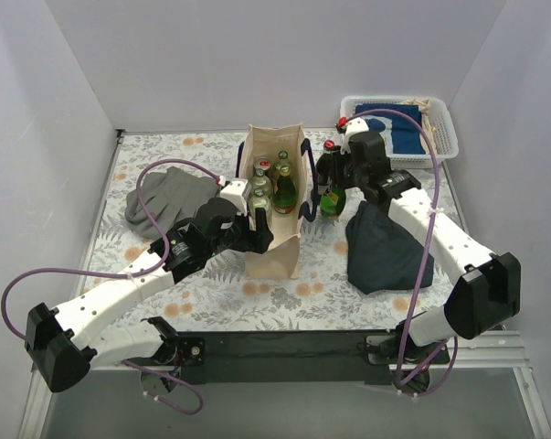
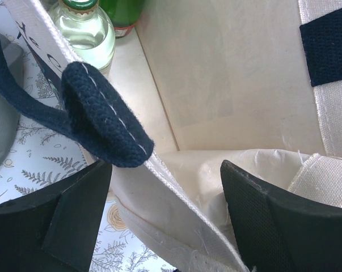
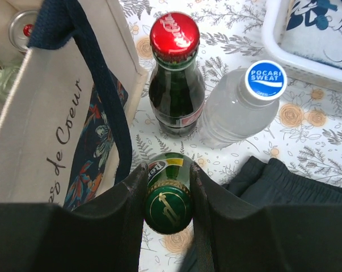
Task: Take the beverage out of the canvas bag
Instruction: Place the drink at the center of the board.
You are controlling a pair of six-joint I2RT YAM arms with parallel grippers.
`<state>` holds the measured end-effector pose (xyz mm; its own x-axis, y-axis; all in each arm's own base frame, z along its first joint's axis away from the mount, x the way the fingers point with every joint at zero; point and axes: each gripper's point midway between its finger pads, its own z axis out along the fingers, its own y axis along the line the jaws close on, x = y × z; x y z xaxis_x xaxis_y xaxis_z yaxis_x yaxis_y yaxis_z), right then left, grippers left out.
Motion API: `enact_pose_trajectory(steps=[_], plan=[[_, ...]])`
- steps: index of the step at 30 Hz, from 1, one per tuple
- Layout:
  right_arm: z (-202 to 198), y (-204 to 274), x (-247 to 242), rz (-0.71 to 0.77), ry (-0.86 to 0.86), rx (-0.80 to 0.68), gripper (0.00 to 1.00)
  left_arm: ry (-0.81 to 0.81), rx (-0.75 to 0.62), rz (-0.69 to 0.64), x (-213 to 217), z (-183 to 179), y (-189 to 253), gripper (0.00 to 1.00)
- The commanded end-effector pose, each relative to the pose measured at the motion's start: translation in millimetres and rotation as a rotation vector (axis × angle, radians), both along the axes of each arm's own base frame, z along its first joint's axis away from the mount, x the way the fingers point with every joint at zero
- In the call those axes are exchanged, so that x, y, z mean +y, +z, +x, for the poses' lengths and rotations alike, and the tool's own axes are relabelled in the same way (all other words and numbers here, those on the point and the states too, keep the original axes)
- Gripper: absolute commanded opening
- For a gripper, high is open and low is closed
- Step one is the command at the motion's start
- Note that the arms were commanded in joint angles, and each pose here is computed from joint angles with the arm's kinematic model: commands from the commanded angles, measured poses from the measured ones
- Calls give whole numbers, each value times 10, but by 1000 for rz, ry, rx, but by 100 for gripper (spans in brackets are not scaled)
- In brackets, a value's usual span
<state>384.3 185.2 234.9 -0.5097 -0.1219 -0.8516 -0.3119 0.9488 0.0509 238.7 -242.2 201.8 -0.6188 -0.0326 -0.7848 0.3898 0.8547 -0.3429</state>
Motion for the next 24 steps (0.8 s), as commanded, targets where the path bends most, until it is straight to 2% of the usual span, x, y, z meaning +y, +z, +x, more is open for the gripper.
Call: enact_pose_trajectory(steps=[1,8,24], plan=[[212,707,115,167,-8,-269,1,11,-7,30,55,5,2,76],[213,491,116,196,-15,-314,1,11,-7,30,60,0,-6,76],[266,475,336,214,55,-355,1,23,-4,40,86,4,-63,76]])
